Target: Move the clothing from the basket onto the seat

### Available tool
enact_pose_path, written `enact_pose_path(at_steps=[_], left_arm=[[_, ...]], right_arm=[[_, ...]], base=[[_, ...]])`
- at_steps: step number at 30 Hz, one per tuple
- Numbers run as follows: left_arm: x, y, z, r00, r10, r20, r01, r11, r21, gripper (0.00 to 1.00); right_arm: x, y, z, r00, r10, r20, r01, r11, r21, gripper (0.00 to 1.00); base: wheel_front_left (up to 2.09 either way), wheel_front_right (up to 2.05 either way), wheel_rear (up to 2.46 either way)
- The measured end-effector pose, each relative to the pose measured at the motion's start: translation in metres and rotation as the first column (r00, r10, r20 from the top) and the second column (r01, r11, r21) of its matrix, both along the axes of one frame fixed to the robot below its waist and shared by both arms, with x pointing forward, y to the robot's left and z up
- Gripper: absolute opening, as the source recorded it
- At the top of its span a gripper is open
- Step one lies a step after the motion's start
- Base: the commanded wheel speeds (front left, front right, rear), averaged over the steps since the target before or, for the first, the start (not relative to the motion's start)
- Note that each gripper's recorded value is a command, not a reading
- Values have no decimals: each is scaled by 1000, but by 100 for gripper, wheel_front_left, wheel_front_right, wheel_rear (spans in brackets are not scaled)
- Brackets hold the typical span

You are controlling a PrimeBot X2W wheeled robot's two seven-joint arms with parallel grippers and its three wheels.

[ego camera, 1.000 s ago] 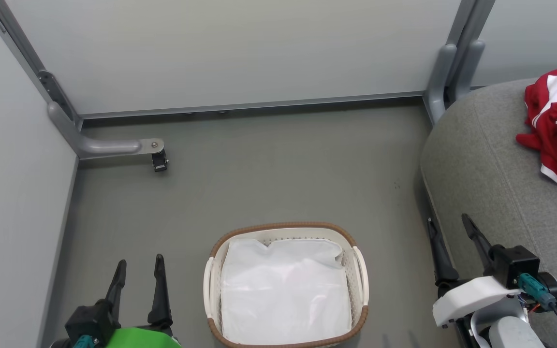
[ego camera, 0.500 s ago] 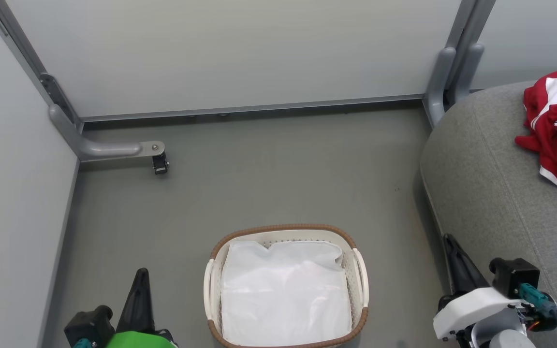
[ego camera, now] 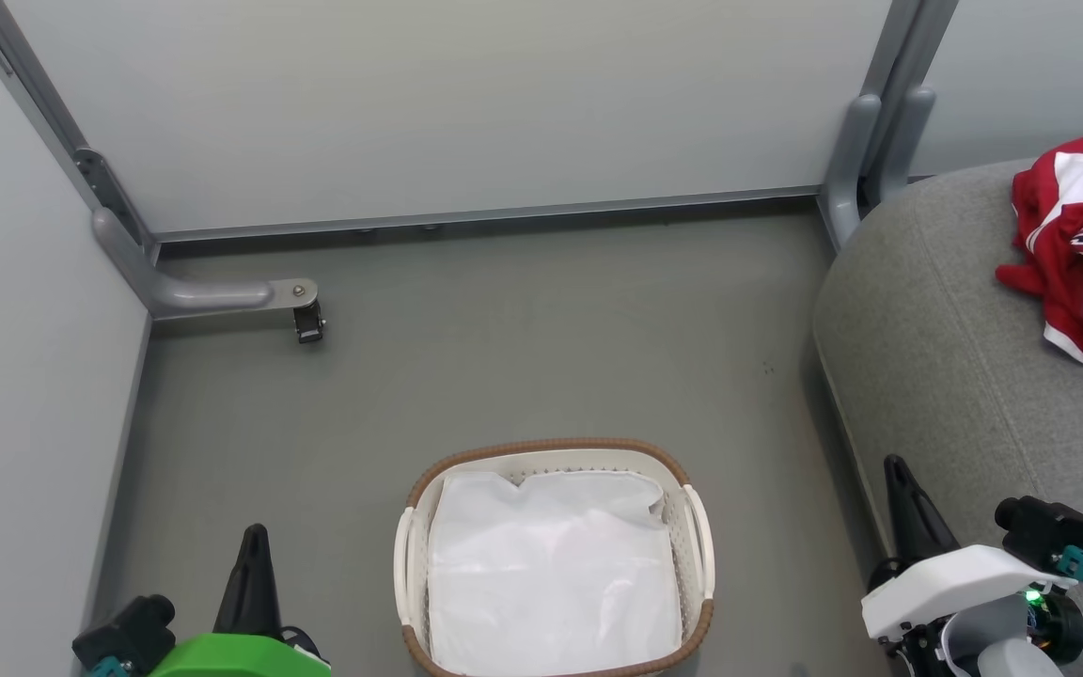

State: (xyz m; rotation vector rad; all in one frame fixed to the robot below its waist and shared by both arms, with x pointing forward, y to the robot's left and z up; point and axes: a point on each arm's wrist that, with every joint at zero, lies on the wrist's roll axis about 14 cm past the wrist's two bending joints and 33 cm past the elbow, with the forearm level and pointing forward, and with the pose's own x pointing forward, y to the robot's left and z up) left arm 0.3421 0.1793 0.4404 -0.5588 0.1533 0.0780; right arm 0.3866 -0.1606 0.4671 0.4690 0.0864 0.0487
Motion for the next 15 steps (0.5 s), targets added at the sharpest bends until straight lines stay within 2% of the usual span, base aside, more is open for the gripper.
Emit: enact_pose_path(at_steps=[15], left_arm=[[10, 8, 8, 999, 50, 2, -49, 978, -203, 0]], right_arm=[[0, -10, 2, 998, -51, -36, 58, 974, 221, 0]], base=[[0, 0, 0]])
